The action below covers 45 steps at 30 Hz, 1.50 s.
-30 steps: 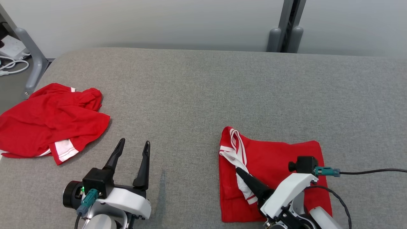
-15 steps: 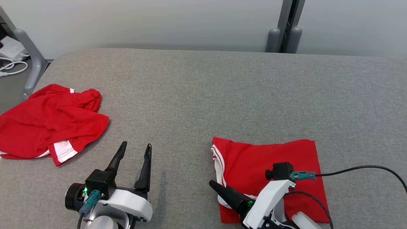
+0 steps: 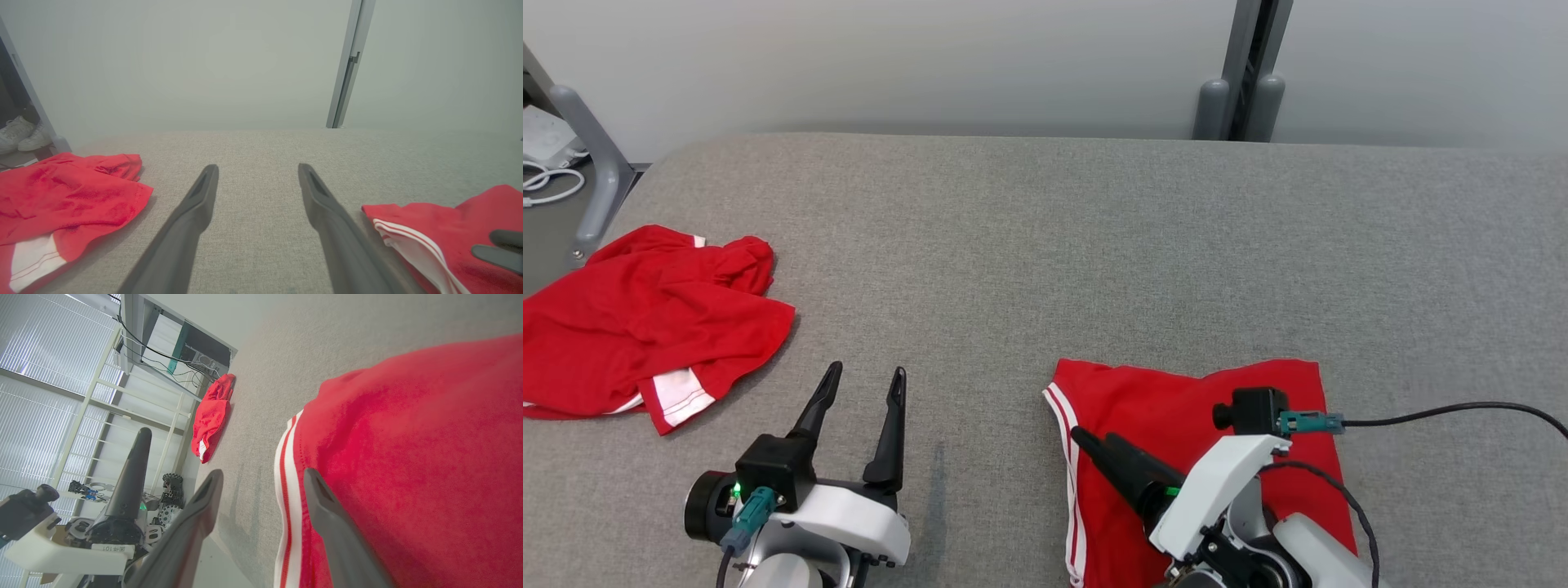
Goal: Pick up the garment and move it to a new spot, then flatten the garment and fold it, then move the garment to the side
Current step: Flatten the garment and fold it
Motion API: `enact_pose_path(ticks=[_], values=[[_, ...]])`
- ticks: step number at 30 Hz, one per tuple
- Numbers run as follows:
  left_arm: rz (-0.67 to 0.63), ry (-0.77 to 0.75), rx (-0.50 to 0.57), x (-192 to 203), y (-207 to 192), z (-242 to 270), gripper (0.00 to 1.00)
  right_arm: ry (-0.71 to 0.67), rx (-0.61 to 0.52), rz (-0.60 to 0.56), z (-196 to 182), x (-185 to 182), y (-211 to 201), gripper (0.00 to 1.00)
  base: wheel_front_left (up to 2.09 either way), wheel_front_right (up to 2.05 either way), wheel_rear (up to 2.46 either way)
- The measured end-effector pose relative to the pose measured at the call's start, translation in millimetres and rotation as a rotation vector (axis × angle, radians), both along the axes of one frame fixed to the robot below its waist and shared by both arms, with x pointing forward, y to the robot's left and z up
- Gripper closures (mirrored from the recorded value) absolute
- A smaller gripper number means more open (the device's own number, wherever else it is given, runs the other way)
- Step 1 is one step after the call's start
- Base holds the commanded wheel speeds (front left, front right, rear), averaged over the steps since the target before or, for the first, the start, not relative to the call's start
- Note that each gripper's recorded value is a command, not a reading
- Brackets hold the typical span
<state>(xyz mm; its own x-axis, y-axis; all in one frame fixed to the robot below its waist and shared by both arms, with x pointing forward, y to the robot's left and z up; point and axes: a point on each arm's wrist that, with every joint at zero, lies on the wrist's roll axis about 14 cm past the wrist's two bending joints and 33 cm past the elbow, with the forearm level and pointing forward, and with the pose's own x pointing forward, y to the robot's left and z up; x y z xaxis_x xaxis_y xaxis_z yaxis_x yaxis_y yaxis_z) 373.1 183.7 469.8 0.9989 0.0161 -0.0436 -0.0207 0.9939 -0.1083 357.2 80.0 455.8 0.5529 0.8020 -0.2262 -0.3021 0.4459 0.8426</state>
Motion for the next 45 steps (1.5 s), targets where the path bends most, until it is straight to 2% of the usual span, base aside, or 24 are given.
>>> enact_pose_path(ticks=[4,7,11,18,20,23,25,30,33,38,45], values=[[0.001,-0.001,-0.001,1,0,0,0.00,-0.080,-0.141,-0.002,-10,16,-14,0.00,0.00,0.00,0.00],[-0.001,-0.005,-0.001,2,-1,1,0.00,-0.177,-0.226,-0.006,-4,31,-22,0.00,0.00,0.00,0.00],[-0.005,-0.013,-0.003,4,-3,4,0.00,-0.394,-0.378,-0.032,21,59,-43,0.00,0.00,0.00,0.00],[-0.023,-0.051,-0.034,10,-10,15,0.00,-0.688,-0.621,-0.254,77,104,-132,0.00,0.00,0.00,0.00],[-0.027,-0.071,-0.044,13,-12,22,0.00,-0.774,-0.681,-0.315,93,107,-157,0.00,0.00,0.00,0.00],[-0.032,-0.107,-0.057,17,-14,33,0.00,-0.859,-0.659,-0.453,118,106,-190,0.00,0.00,0.00,0.00],[-0.035,-0.127,-0.065,20,-15,39,0.00,-0.937,-0.751,-0.479,119,100,-214,0.00,0.00,0.00,0.00],[-0.034,-0.163,-0.073,24,-17,50,0.00,-0.997,-0.733,-0.663,126,84,-256,0.00,0.00,0.00,0.00],[-0.048,-0.169,-0.079,24,-23,52,0.00,-0.953,-0.770,-0.737,109,73,-279,0.00,0.00,0.00,0.00],[-0.053,-0.165,-0.110,22,-27,49,0.00,-0.879,-0.785,-0.772,85,60,-284,0.00,0.00,0.00,0.00],[-0.027,-0.155,-0.120,17,-20,46,0.00,-0.877,-0.776,-0.794,86,52,-283,0.00,0.00,0.00,0.00]])
